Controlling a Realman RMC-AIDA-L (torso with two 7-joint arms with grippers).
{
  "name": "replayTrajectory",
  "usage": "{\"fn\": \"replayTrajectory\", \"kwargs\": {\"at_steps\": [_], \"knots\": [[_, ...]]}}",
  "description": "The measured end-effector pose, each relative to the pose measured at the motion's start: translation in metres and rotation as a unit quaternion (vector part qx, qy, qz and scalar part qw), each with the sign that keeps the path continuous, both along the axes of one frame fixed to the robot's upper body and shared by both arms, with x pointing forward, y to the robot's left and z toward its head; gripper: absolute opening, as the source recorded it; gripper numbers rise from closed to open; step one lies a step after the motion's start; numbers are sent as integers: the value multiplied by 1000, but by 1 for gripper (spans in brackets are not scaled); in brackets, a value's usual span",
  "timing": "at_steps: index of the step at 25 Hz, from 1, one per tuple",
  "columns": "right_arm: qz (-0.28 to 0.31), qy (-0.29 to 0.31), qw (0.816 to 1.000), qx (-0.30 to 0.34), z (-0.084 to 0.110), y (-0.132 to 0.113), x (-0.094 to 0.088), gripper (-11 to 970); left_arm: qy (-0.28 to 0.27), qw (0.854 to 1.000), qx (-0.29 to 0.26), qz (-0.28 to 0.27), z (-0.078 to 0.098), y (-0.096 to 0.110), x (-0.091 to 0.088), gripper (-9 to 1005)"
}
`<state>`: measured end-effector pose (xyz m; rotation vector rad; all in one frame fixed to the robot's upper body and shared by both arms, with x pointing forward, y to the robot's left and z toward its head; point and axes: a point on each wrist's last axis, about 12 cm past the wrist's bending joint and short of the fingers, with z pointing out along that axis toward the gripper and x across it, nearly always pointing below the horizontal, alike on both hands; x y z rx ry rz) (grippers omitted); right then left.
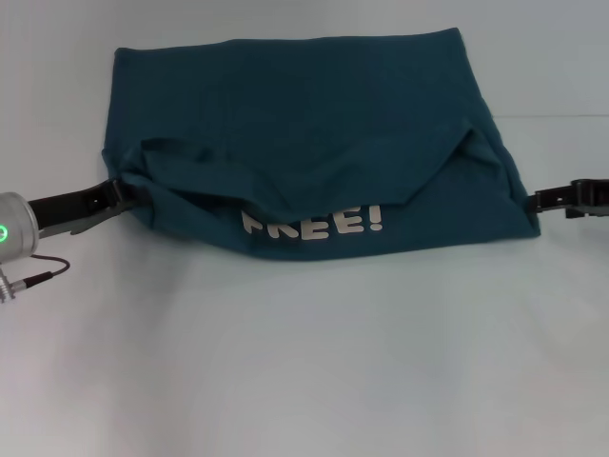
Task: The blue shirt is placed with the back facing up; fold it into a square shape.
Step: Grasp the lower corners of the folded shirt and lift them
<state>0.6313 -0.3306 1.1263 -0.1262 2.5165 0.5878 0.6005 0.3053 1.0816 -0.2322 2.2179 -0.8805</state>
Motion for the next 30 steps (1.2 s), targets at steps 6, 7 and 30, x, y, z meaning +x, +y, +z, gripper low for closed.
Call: {"fn": "replayTrajectory", "kwargs": {"at_steps": [6, 7, 30], "knots": [[-16, -22, 1000, -5, -9, 13, 4, 801, 0, 1000, -2, -2, 0, -3, 0, 7], [-17, -26, 1000, -6, -10, 15, 5, 801, 0, 1000, -2, -2, 0, -3, 0, 7], [12, -33, 998, -54, -32, 47, 12, 799, 0, 1000, -6, -3, -1, -7, 1, 9]]}}
